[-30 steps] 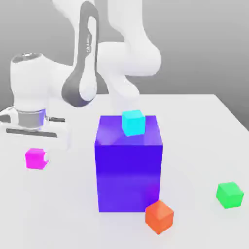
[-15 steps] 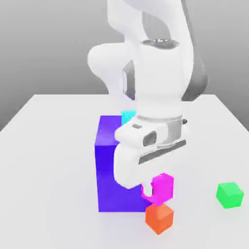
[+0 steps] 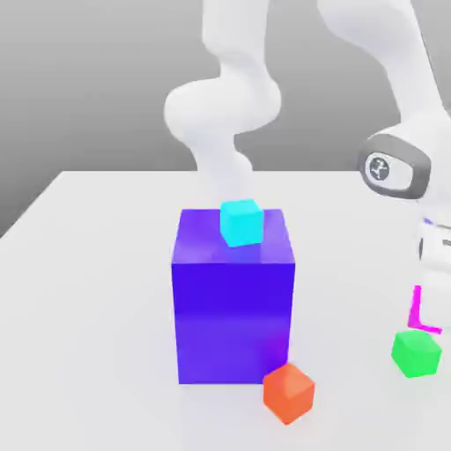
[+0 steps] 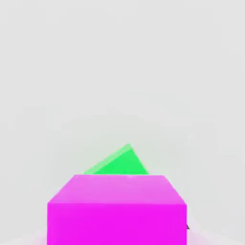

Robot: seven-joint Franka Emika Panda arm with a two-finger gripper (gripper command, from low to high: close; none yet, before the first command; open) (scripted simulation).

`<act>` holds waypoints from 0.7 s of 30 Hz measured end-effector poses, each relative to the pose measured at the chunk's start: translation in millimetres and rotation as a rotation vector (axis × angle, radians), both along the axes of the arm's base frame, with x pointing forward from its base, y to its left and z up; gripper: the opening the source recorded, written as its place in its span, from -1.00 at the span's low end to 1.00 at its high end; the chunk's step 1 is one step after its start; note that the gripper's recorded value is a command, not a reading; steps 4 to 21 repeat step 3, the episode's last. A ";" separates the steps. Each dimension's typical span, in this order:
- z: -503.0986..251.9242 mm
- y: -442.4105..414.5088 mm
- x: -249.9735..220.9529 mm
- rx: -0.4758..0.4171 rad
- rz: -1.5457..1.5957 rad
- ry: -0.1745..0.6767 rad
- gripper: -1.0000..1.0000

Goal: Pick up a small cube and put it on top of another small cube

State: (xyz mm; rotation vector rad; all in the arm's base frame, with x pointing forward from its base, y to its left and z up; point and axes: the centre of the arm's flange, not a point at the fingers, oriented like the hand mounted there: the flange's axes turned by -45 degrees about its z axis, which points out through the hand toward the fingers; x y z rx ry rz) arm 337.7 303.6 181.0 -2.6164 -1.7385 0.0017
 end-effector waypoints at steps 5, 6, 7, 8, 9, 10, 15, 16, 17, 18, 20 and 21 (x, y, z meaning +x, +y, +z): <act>0.0 0.0 0.0 0.000 0.000 0.000 1.00; 0.0 0.0 0.0 0.000 0.000 0.000 1.00; 0.0 0.0 0.0 0.000 0.000 0.000 1.00; 0.0 0.0 0.0 0.000 0.000 0.000 1.00; 0.0 0.0 0.0 0.000 0.000 0.000 1.00; 0.0 0.0 0.0 0.000 0.000 0.000 1.00; 0.0 0.0 0.0 0.000 0.000 0.000 1.00; 0.0 0.0 0.0 0.000 0.000 0.000 1.00; 0.0 0.0 0.0 0.000 0.000 0.000 1.00; 0.0 0.0 0.0 0.000 0.000 0.000 1.00; 0.0 0.0 0.0 0.000 0.000 0.000 1.00; 0.0 0.0 0.0 0.000 0.000 0.000 1.00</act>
